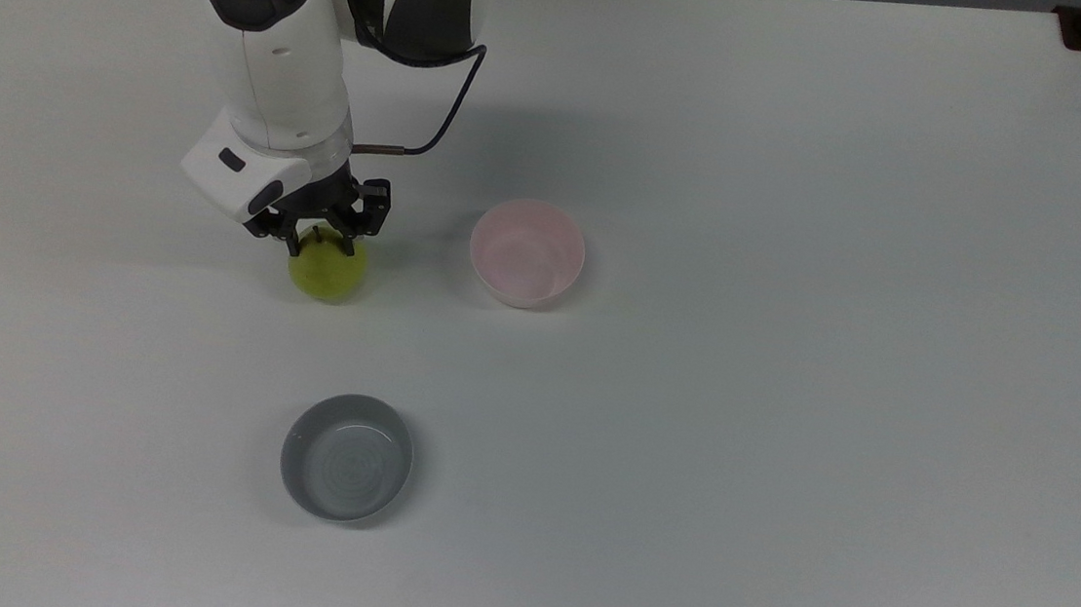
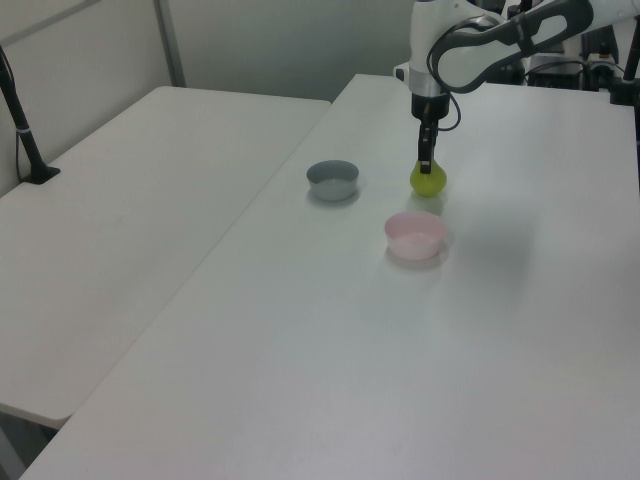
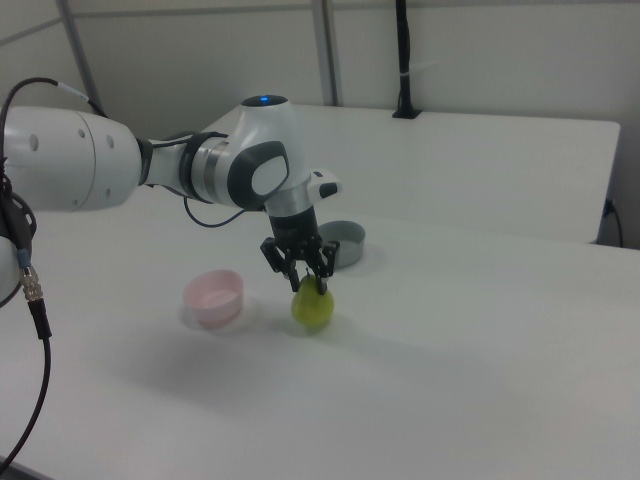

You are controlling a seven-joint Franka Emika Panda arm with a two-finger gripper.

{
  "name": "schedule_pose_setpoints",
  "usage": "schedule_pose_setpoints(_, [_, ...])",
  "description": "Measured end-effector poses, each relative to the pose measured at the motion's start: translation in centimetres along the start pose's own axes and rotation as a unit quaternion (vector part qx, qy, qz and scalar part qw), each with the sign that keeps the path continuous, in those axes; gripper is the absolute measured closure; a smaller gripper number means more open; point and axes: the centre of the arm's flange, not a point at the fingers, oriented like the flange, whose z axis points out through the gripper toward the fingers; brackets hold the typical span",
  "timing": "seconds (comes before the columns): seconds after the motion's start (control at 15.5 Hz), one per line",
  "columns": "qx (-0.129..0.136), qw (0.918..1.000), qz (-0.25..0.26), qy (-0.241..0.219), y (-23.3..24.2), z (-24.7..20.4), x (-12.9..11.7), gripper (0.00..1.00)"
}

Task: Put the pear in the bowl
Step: 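Lower the gripper around the pear and close it, then lift the pear and carry it over the pink bowl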

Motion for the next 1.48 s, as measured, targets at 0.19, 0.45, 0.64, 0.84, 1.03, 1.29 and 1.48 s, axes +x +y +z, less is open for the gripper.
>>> schedule_pose_setpoints(0.19, [-0.001, 1.0000, 0.000, 0.003, 0.0, -0.5, 0.0, 0.49])
schedule_pose_setpoints(0.45, [-0.003, 1.0000, 0.001, 0.008, 0.1, -1.1, -0.1, 0.50])
schedule_pose_setpoints(0.64, [-0.002, 1.0000, 0.001, 0.003, 0.1, -3.1, -0.2, 0.50])
schedule_pose_setpoints(0.84, [-0.003, 0.9999, -0.009, 0.009, -1.4, -4.8, 0.3, 0.50])
schedule_pose_setpoints(1.03, [-0.002, 0.9997, -0.022, 0.009, -4.8, -6.4, 0.8, 0.50])
schedule_pose_setpoints(1.29, [0.003, 0.9993, -0.037, 0.005, -10.5, -9.0, 0.9, 0.50])
schedule_pose_setpoints(1.48, [0.009, 0.9991, -0.042, 0.000, -14.7, -9.5, 1.1, 0.50])
